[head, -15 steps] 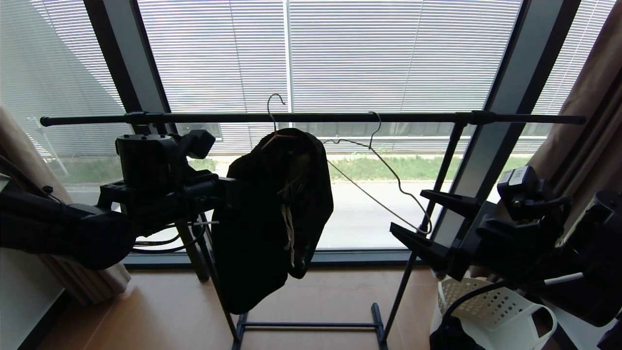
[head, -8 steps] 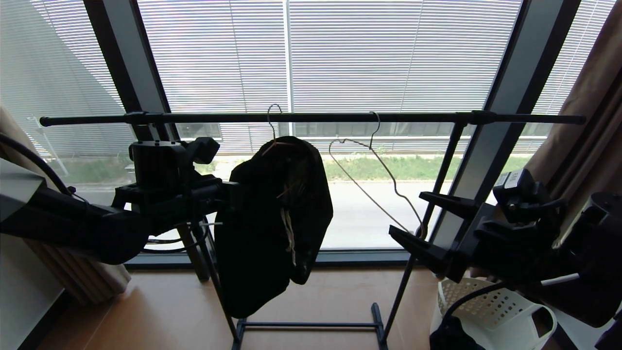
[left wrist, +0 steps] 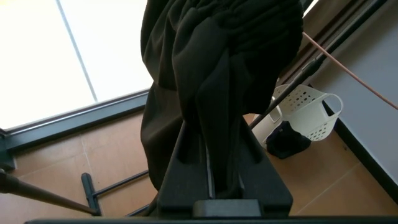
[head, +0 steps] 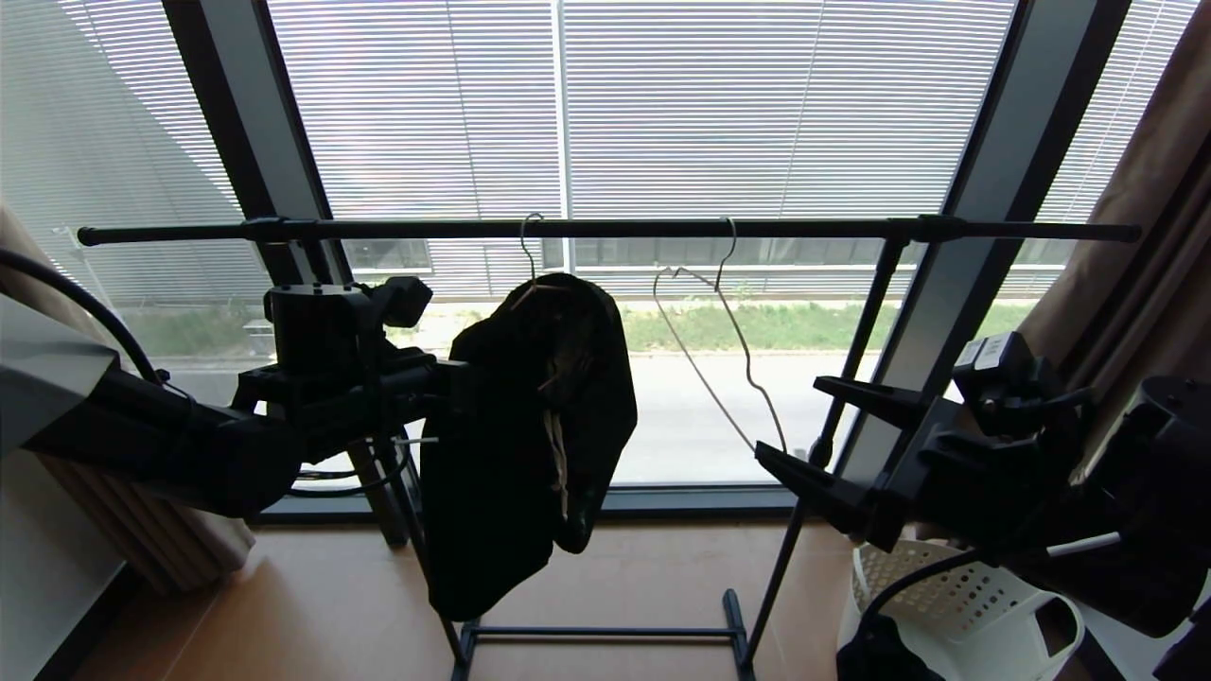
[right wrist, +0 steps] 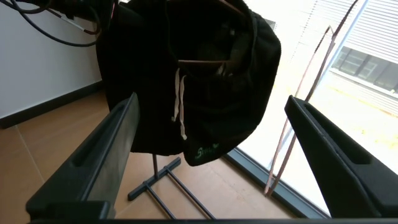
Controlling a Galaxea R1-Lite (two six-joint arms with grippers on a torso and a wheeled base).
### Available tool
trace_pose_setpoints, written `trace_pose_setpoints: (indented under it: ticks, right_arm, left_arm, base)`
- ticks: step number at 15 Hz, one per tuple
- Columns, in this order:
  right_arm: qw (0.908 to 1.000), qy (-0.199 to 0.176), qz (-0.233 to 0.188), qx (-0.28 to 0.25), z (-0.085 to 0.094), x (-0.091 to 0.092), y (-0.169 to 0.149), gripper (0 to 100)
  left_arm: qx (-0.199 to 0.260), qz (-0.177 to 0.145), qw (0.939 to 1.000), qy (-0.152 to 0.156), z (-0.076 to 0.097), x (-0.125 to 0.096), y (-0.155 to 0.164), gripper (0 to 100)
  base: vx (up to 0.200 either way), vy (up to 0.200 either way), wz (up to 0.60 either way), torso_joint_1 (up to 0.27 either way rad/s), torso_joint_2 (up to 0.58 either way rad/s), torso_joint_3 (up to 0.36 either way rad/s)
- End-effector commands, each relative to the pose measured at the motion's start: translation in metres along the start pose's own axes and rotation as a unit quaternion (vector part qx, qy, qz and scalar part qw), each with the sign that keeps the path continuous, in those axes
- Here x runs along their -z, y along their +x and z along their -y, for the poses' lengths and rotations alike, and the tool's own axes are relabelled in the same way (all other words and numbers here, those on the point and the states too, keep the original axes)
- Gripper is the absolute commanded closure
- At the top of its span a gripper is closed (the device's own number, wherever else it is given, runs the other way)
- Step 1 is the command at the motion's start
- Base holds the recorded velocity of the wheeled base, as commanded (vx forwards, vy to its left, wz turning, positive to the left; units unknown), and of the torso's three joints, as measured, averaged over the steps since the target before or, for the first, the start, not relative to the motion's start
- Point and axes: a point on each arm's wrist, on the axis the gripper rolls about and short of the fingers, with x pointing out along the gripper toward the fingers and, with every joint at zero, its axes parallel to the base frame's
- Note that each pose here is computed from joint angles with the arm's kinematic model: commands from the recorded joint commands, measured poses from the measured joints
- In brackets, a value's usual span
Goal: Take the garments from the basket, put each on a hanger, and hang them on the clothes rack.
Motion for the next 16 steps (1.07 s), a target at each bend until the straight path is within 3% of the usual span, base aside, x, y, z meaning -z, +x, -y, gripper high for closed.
trace_pose_setpoints:
  ticks: [1,9,10,13,16]
  right_arm:
    - [1.0,0.002,-0.006,0.0,0.001,0.003,0.003,0]
    - [1.0,0.002,-0.006,0.0,0.001,0.003,0.003,0]
    - [1.0,0.002,-0.006,0.0,0.001,0.003,0.003,0]
    - [1.0,0.003,-0.009,-0.001,0.001,0.005,0.003,0]
    - [0.9999,0.003,-0.01,-0.001,0.001,0.005,0.003,0]
  left_arm:
    - [0.001,0.0,1.0,0.0,0.001,0.0,0.0,100]
    - [0.004,0.004,1.0,0.002,0.003,-0.003,0.001,100]
    - [0.004,0.004,1.0,0.002,0.003,-0.003,0.001,0]
    - [0.004,0.003,1.0,0.003,0.005,-0.003,-0.004,0]
    - [0.007,0.012,0.9999,0.007,0.014,-0.008,-0.029,0]
  base:
    - [0.0,0.0,0.0,0.0,0.0,0.0]
    - [0.0,0.0,0.0,0.0,0.0,0.0]
    - [0.0,0.0,0.0,0.0,0.0,0.0]
    - [0.0,0.0,0.0,0.0,0.0,0.0]
    - [0.0,0.0,0.0,0.0,0.0,0.0]
